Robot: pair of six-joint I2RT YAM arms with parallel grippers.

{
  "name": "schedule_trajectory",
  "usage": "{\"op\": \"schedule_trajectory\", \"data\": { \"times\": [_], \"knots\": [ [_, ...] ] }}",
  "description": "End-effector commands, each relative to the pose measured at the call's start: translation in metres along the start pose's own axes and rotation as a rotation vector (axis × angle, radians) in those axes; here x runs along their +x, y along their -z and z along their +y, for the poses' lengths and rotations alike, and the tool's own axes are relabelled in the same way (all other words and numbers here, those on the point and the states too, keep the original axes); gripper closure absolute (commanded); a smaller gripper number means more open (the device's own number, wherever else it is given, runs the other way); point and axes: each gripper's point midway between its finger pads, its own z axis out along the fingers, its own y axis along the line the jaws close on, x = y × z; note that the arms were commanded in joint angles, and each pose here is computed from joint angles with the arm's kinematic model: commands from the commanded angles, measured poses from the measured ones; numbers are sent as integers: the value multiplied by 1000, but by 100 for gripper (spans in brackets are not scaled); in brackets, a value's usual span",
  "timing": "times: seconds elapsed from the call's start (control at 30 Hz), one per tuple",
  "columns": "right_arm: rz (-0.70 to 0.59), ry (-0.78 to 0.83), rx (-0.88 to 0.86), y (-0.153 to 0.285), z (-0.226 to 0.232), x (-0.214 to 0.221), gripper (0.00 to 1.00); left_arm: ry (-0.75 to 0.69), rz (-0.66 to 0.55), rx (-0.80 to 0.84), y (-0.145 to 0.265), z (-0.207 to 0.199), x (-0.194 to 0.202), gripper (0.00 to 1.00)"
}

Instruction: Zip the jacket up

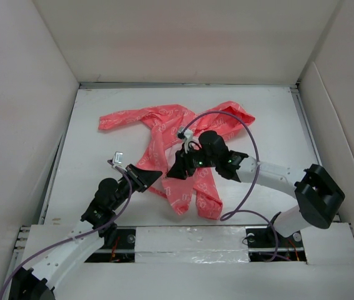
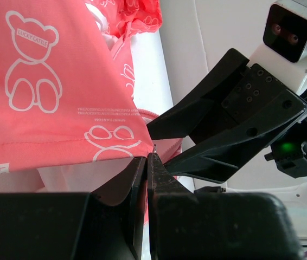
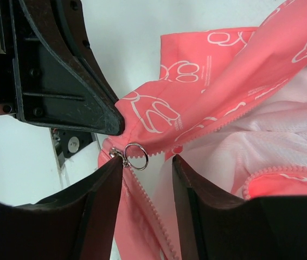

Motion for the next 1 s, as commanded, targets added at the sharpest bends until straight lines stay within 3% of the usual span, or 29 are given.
{"op": "schedule_trajectory", "data": {
  "times": [0.0,0.17,0.43,0.7,0.97],
  "knots": [
    [-70,32,-60,-2,13,-26,54,-23,2,66,1,-17,-2,100],
    [-89,34,-102,-2,20,-28,56,-24,6,64,1,-16,-1,100],
    [-72,22,-112,-5,20,-25,69,-23,3,68,1,-17,-1,100],
    [-47,7,-88,-8,14,-19,68,-21,4,66,1,-16,-1,100],
    [-44,2,-115,-8,19,-19,92,-25,5,60,0,-15,-1,100]
  ]
}}
